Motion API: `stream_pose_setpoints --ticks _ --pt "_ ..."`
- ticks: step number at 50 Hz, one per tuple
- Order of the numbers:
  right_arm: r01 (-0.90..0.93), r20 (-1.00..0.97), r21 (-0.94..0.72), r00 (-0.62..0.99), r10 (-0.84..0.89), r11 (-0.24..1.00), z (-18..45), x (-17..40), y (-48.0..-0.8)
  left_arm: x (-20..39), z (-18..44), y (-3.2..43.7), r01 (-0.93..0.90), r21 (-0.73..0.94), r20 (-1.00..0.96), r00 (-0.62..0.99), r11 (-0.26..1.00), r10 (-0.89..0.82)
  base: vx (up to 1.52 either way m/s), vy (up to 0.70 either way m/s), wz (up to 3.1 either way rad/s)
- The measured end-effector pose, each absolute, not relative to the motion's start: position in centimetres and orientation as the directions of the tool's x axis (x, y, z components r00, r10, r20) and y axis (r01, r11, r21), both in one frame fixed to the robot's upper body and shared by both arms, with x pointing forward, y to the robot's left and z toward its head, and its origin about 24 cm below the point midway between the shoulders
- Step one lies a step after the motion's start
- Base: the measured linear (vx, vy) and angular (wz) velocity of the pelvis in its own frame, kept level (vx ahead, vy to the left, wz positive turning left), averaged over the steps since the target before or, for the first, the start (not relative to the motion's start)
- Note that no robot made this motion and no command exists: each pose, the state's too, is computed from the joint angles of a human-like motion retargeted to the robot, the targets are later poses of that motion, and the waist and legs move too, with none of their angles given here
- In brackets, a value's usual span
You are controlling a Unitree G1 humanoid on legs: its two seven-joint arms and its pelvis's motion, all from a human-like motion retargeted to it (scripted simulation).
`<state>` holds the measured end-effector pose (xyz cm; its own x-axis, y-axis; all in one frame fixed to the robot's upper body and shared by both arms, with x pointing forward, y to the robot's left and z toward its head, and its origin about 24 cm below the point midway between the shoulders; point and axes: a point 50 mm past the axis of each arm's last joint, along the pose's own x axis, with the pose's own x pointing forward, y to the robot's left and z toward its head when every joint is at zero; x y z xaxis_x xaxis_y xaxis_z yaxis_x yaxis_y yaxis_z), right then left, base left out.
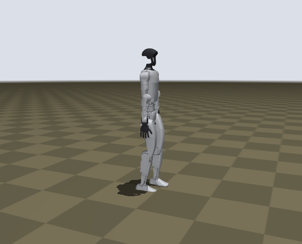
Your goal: Upper body actions
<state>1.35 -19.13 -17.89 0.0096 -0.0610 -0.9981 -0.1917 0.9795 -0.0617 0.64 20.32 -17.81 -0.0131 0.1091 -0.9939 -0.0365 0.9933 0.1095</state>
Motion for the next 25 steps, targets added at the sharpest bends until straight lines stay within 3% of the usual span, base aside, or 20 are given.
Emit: stream_pose_setpoints --ticks 13,19,25 --pt "-0.253 -0.992 -0.120 0.068 -0.106 0.960 -17.5 3.5 -21.1 2.6 -17.9 19.5 -0.120 0.095 -0.991 0.087 0.988 0.105 -0.25 -0.03 1.08" --pt "-0.261 -0.992 -0.126 0.023 -0.124 0.957 -17.5 2.2 -21.4 1.9 -18.0 19.7 -0.071 0.106 -0.991 0.075 0.992 0.112 -0.03 -0.01 1.94" --pt "-0.277 -0.991 -0.111 -0.038 -0.126 0.954 -17.5 0.6 -21.3 0.7 -17.9 19.7 -0.140 0.107 -0.993 0.027 0.984 0.111 0.00 -0.03 2.22"
